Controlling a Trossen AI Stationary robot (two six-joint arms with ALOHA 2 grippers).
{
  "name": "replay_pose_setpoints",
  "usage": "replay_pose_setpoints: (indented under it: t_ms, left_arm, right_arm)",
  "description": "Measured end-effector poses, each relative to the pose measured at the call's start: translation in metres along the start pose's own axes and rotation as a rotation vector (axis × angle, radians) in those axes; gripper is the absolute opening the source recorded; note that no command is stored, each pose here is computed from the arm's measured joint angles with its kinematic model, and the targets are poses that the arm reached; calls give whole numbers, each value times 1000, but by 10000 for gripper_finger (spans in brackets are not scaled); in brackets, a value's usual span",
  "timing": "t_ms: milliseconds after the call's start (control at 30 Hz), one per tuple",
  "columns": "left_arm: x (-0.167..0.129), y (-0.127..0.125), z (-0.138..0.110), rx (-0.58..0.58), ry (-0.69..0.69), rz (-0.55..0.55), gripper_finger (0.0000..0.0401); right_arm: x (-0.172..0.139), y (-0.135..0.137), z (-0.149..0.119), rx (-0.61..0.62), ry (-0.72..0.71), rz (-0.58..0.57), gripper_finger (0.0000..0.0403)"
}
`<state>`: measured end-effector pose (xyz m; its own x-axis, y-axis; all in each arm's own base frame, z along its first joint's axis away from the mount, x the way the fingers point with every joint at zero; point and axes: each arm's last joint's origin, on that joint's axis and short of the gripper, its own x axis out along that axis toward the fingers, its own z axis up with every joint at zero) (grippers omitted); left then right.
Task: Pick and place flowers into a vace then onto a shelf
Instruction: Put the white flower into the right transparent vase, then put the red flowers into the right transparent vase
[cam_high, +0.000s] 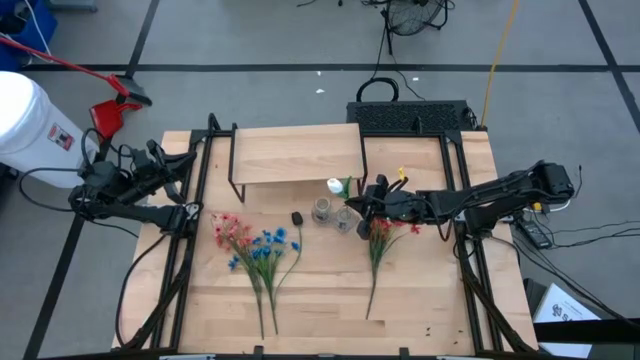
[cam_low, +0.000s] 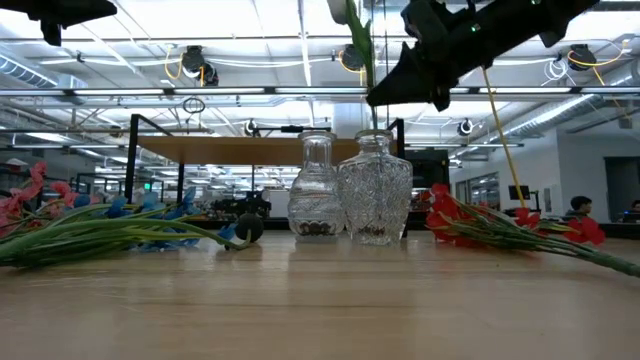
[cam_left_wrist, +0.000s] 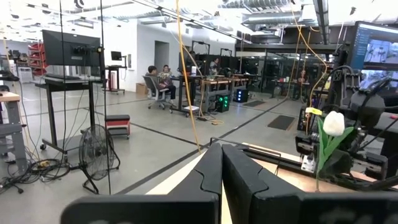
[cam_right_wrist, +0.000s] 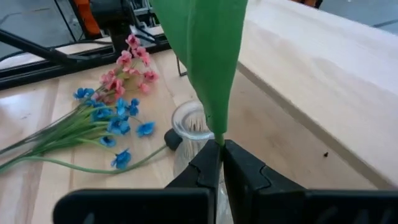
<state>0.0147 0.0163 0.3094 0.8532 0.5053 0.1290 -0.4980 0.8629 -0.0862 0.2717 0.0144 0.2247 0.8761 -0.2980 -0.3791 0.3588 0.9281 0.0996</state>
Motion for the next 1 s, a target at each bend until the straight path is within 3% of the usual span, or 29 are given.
replay_pose_setpoints:
  t_ms: [500, 867, 1000]
  left_arm:
    - [0, 0, 0, 0, 0, 0, 10]
    - [0, 0, 0, 0, 0, 0, 10]
    - [0, 0, 0, 0, 0, 0, 10]
  right_arm:
    - [0, -4, -15, -3, -1, -1, 33]
    - [0, -4, -14, -54, -8, -6, 102]
    - [0, -2, -5, -19, -101, 18, 125]
